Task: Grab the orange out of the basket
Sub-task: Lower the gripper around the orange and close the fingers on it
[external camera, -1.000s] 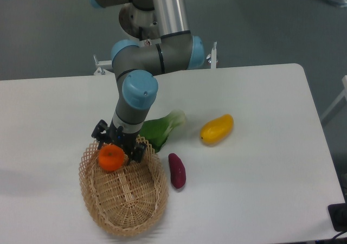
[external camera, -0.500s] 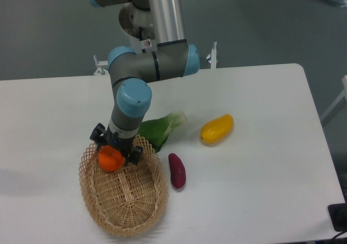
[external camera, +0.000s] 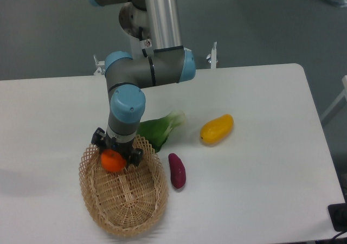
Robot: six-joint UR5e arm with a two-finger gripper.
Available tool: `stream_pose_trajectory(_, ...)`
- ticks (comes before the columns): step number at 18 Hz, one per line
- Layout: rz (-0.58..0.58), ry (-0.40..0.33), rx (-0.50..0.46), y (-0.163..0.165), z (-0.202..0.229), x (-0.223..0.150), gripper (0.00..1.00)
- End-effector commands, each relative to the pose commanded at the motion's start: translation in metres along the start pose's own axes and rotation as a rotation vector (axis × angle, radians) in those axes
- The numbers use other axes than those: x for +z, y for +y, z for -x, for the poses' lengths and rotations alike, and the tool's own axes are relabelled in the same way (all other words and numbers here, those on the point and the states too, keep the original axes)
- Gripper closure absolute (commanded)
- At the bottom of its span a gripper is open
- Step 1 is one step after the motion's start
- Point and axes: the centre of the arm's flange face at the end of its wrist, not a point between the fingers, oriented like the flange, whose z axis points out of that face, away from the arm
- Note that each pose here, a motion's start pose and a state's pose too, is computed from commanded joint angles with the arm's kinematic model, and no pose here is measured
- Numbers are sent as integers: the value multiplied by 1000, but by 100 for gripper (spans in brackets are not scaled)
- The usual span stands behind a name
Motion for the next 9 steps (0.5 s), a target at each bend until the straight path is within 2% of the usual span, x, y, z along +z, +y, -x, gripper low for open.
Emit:
stream_pose_trajectory(1, -6, -4, 2, -2, 0, -3, 45)
stream_pose_trajectory(3, -21, -14, 8, -4, -1, -13, 53)
stream_pose_trajectory(7, -69, -47, 12, -14, 1, -43, 53)
stream_pose_trajectory(9, -97, -77, -19, -12, 26, -63, 53)
